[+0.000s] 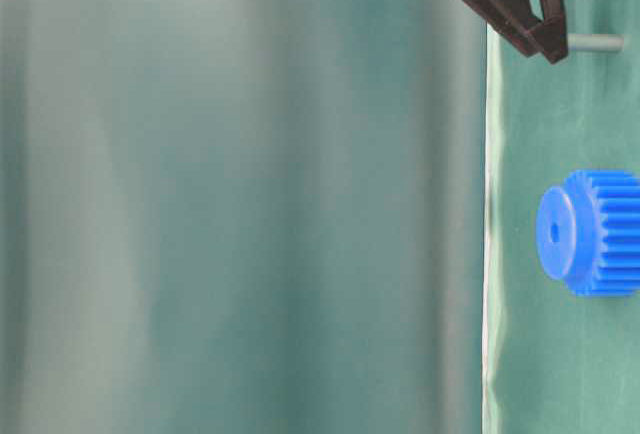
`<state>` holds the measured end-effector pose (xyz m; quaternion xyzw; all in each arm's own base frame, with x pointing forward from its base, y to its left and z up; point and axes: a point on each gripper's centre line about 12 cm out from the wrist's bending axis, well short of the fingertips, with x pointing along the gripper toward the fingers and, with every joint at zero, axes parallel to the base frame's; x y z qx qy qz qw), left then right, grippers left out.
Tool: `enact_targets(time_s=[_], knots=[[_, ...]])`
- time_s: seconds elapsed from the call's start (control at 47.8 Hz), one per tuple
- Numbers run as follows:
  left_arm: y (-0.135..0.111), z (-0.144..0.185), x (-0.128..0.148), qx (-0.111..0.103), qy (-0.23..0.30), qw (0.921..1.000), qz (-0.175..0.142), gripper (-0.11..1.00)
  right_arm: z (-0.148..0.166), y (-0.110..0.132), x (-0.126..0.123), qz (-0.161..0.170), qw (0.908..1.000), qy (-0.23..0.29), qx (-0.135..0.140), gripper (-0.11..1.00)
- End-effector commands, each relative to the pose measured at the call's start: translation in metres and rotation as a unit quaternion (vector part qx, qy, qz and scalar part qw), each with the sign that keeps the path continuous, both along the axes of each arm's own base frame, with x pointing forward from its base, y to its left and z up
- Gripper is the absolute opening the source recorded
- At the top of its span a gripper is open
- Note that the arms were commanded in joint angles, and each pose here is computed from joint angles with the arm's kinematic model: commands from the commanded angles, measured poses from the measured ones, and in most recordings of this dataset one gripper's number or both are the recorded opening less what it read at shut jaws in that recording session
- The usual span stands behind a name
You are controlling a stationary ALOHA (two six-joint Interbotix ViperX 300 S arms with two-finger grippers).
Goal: Insert the shaft placed at a random location into the center hole of the medium gear at another random location.
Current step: 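Move the right gripper left and lower it over the silver shaft, then close the right gripper on the shaft and lift it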
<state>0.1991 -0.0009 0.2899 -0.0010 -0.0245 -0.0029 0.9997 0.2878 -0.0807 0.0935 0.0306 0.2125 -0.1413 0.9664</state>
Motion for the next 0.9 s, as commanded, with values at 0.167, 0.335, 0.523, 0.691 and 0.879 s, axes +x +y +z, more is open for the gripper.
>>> enact_targets(time_s=[0.167,0.335,0.523,0.691,0.879], knots=[[0.000,0.007,0.003,0.000,-0.006,1.0000,-0.001,0.00,0.006,-0.002,0.003,0.001,0.9999,-0.013,-0.008,0.13],[0.000,0.007,0.003,0.001,-0.005,1.0000,-0.001,0.00,0.007,-0.002,0.004,0.002,0.9999,-0.014,-0.009,0.13],[0.000,0.007,0.002,0.000,-0.005,1.0000,-0.001,0.00,0.014,-0.002,0.005,0.001,0.9998,-0.021,-0.008,0.13],[0.000,0.007,0.002,0.000,-0.005,1.0000,-0.001,0.00,0.038,-0.002,0.006,0.001,0.9995,-0.031,-0.009,0.13],[0.000,0.006,0.003,0.000,-0.004,1.0000,-0.001,0.00,0.076,-0.001,0.006,0.004,0.9994,-0.033,-0.009,0.13]])
